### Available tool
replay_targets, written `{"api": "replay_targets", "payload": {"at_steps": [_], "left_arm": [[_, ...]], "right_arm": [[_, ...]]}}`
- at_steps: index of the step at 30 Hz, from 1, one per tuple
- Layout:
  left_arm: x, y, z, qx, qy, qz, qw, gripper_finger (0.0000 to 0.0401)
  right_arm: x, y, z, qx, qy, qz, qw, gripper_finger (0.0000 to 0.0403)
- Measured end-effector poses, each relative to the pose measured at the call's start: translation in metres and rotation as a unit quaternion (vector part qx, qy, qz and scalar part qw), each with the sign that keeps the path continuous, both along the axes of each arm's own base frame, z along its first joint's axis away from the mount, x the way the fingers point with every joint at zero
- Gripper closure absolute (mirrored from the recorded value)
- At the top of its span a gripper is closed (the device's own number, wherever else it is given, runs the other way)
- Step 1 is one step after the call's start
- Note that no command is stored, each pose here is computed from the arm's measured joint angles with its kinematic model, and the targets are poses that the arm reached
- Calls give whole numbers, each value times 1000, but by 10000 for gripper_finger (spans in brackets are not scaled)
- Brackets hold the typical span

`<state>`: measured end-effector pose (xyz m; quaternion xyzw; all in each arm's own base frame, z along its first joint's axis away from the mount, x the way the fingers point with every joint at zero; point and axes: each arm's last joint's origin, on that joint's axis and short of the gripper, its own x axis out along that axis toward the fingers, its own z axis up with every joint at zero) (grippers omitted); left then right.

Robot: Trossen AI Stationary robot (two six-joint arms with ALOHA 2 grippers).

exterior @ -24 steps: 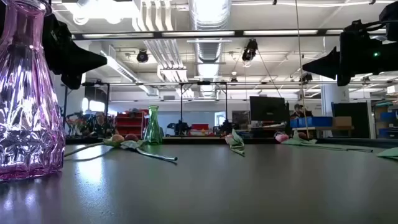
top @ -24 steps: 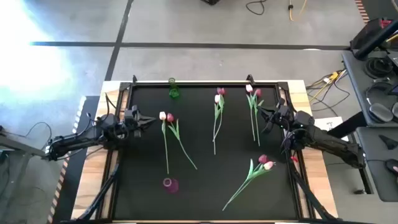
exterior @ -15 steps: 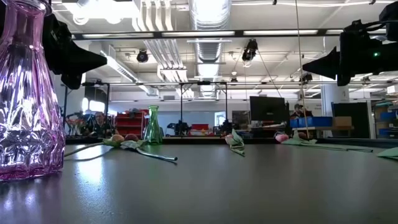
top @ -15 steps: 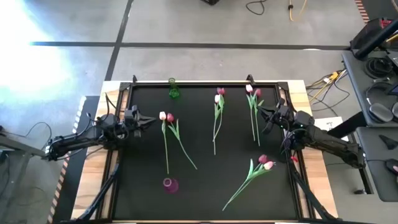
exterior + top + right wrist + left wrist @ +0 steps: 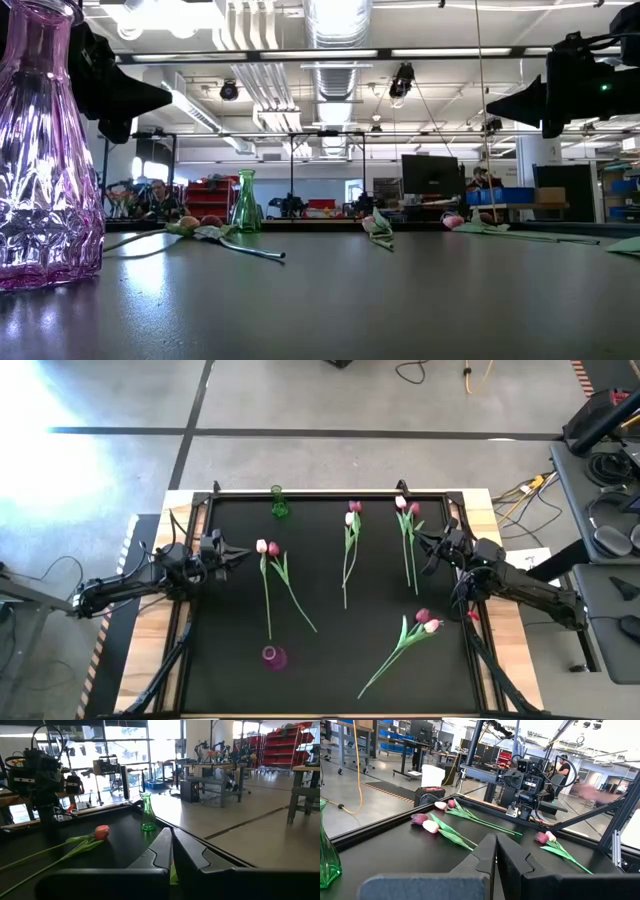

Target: Sort flowers into vase by color

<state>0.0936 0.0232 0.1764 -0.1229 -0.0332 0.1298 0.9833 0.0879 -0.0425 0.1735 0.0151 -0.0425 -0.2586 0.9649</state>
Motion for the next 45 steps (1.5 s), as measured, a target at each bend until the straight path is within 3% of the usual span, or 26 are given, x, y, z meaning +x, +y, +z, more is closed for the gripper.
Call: {"api": "replay_targets", "payload": {"at_steps": [38,42,45], "left_arm": [[0,0,0,0,0,0,1000,401],[0,0,0,0,0,0,1000,401],[0,0,0,0,0,0,1000,401]], "right_arm": [[0,0,1,-2,-3,0,1000,394],[0,0,1,25,-22,2,999,394],[0,0,2,74,-57,7,996,394]]}}
